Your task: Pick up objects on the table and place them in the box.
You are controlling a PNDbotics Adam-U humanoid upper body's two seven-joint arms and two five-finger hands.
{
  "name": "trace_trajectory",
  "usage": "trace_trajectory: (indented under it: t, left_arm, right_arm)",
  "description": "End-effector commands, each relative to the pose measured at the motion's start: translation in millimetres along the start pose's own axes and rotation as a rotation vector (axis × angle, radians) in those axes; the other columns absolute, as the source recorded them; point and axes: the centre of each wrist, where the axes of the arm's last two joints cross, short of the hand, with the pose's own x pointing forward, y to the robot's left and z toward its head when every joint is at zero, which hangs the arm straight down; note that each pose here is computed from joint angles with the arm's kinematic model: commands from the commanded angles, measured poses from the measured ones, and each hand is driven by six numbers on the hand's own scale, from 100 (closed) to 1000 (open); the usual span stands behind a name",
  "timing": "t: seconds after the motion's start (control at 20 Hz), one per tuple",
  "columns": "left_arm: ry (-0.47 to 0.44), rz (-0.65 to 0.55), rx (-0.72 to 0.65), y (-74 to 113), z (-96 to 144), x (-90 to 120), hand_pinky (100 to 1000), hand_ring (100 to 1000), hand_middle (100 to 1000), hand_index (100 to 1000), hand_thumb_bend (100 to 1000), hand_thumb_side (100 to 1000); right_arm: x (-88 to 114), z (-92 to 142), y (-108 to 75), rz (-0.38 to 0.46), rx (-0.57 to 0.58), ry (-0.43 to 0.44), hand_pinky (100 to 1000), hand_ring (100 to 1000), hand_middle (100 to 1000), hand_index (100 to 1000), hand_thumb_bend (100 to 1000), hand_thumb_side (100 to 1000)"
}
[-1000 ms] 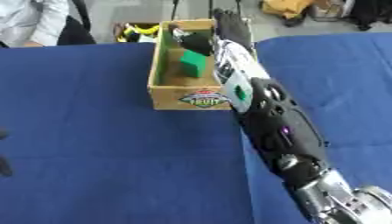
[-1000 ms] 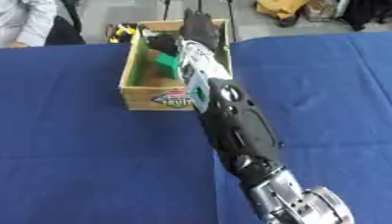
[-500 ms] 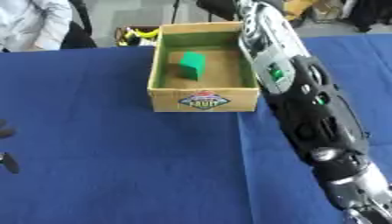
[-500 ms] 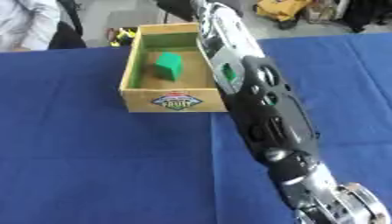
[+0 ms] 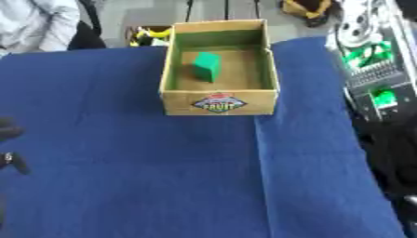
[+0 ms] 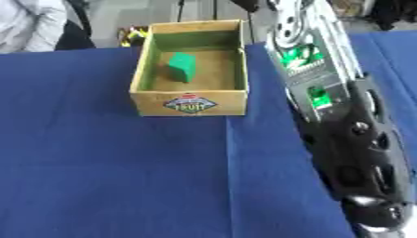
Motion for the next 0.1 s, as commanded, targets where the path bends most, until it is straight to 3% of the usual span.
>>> trace_trajectory:
  t: [0.05,0.1]
  left_arm:
    - [-0.031,-0.005,0.012,3.7,-3.9,7.2,248,687,672,826,100,896]
    - [-0.032,-0.006,0.014,3.9,-4.2,7.3,248,687,672,826,100,896]
  right_arm:
    - [6.9,12.3,-23.4,-0.112,-0.049,-0.078,868,973,717,867,100,653]
    - [2.9,16.4,-24.6,-0.139,-0.058,-0.077,873,976,717,869,100,705]
